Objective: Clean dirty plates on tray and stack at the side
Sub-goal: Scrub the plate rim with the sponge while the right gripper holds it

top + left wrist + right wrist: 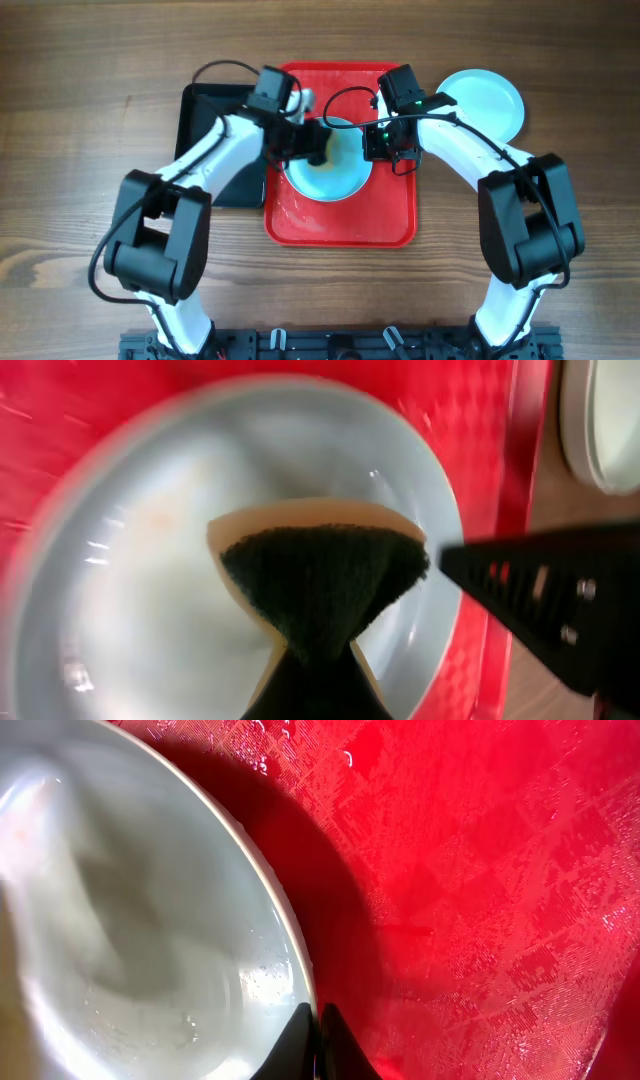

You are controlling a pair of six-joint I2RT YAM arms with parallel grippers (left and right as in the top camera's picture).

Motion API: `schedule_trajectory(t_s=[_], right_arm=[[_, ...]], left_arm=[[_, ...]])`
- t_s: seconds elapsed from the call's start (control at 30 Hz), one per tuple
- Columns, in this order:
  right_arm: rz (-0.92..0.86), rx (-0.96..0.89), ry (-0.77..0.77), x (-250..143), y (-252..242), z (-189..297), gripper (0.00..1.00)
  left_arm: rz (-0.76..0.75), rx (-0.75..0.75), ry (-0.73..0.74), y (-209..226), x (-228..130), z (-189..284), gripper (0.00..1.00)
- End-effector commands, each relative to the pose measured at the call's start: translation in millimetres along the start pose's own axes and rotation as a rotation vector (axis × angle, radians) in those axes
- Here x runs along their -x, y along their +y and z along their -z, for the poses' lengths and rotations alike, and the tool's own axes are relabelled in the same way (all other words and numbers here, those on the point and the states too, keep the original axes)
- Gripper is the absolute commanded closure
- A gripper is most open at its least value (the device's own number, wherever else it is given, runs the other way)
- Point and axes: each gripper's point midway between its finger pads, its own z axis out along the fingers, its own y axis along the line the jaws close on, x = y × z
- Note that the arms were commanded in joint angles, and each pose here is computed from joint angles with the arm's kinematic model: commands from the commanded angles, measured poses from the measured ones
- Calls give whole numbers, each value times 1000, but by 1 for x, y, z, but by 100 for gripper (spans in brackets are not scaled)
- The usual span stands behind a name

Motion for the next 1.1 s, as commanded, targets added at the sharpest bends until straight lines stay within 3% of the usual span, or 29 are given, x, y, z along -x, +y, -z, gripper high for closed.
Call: schedule_trajectory(t_s=[0.0, 0.43, 0.73, 0.87, 1.07], right_arm=[[4, 18, -11, 0, 6, 6, 96], [6, 20, -17, 1, 6, 6, 96], [6, 21, -16, 1, 6, 6, 96], [13, 23, -15, 0, 9, 6, 96], [61, 31, -12, -5, 24, 3, 96]], left_arm=[[34, 112, -51, 25, 14, 7, 96], [79, 228, -52, 69, 18, -22, 96], [76, 132, -26, 57, 16, -35, 96], [45, 7, -35, 33, 23, -39, 96], [6, -16, -39, 12, 19, -48, 96]])
